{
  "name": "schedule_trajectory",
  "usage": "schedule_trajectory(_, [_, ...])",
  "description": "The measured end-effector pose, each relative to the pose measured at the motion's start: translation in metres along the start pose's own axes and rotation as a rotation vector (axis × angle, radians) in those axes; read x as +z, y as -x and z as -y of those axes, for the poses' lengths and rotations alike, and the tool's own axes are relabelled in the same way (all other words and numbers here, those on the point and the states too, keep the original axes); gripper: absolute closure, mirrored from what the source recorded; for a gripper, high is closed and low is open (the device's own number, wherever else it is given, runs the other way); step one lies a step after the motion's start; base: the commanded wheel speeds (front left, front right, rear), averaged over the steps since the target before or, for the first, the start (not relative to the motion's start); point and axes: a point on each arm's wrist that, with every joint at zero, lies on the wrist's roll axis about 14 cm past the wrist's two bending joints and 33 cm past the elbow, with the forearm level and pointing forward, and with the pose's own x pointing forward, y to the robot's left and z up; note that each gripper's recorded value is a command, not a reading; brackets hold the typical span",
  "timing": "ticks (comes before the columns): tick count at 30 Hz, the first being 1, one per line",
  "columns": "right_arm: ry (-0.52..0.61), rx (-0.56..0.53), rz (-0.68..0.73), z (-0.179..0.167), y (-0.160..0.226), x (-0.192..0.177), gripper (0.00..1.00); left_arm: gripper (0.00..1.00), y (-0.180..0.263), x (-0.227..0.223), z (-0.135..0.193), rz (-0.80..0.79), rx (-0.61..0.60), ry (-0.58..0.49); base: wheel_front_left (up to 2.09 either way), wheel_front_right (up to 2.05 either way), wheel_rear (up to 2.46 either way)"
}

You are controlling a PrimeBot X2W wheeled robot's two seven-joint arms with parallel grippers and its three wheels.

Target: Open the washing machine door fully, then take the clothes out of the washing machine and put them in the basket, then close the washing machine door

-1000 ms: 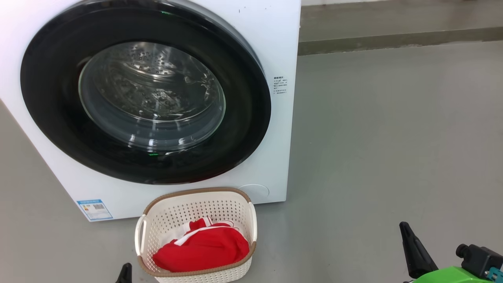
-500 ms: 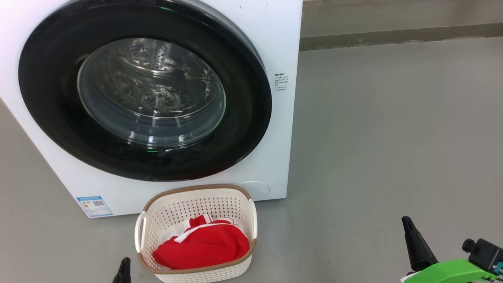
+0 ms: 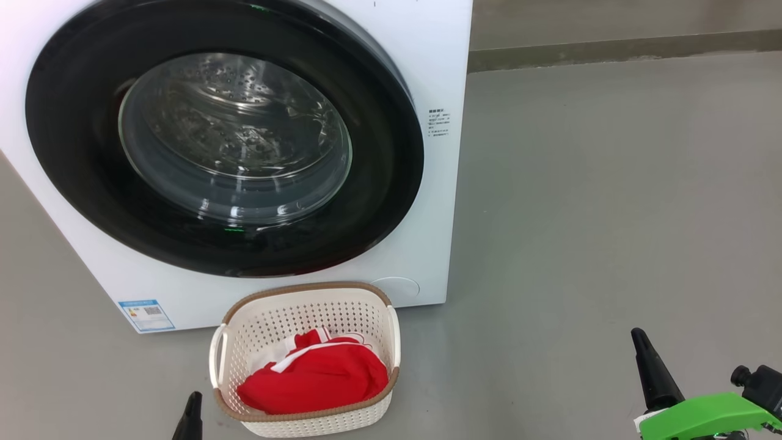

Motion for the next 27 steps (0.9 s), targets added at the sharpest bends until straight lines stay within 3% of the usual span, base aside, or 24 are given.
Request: schedule_trajectory(27, [-0.262, -0.002, -0.010, -0.003, -0.013, 0.005, 1.00, 1.00, -0.011, 0.003, 0.005, -0.016, -0.004, 0.292, 0.00, 0.00, 0.00])
